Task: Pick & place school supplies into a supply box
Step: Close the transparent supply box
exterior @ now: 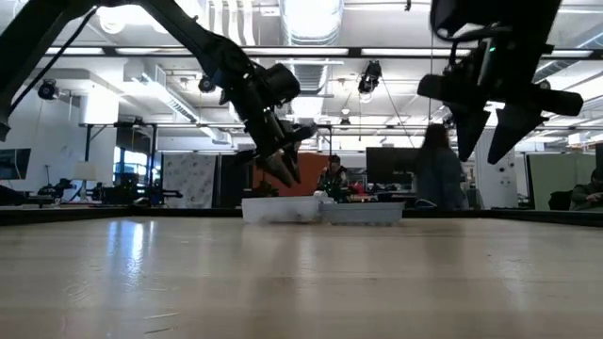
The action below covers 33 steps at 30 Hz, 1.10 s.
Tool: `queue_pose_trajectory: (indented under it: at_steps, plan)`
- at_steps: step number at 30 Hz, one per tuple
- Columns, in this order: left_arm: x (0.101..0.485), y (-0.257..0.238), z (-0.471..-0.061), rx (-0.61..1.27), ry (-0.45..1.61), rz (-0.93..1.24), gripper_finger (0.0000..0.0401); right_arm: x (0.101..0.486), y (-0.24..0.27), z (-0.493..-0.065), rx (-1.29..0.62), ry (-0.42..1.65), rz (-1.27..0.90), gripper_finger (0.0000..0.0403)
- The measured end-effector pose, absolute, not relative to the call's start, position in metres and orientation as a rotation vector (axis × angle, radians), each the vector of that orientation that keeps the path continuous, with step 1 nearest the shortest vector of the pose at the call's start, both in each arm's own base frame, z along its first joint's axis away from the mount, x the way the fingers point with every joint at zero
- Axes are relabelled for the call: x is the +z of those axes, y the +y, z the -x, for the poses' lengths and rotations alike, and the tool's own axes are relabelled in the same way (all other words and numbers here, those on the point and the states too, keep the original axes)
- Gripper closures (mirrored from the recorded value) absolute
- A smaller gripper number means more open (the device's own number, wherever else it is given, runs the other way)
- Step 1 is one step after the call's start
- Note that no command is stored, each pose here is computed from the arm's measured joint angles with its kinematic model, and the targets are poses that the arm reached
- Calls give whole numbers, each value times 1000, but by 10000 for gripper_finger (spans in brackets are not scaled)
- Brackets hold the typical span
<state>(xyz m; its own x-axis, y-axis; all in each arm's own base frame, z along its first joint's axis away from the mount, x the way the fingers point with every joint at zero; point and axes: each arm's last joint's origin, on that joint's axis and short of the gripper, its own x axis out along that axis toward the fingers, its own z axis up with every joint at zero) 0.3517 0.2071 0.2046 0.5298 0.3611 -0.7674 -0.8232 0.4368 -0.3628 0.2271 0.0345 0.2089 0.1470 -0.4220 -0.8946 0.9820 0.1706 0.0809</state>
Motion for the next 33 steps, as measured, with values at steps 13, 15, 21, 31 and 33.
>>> queue_pose_trajectory:
  at_steps: [13,15,21,31,33]
  plan:
    - [238,216,-308,849,765,491,317,196,-65,-230,-1203,793,-1051,209]
    - [229,222,-296,876,810,501,317,186,-77,-226,-1219,765,-1107,209]
    - [198,240,-259,975,885,586,317,161,-91,-216,-1225,685,-1240,221]
    - [169,247,-233,971,861,606,317,134,-97,-228,-1232,586,-1284,239]
    - [161,244,-231,977,833,612,317,128,-101,-231,-1251,588,-1287,243]
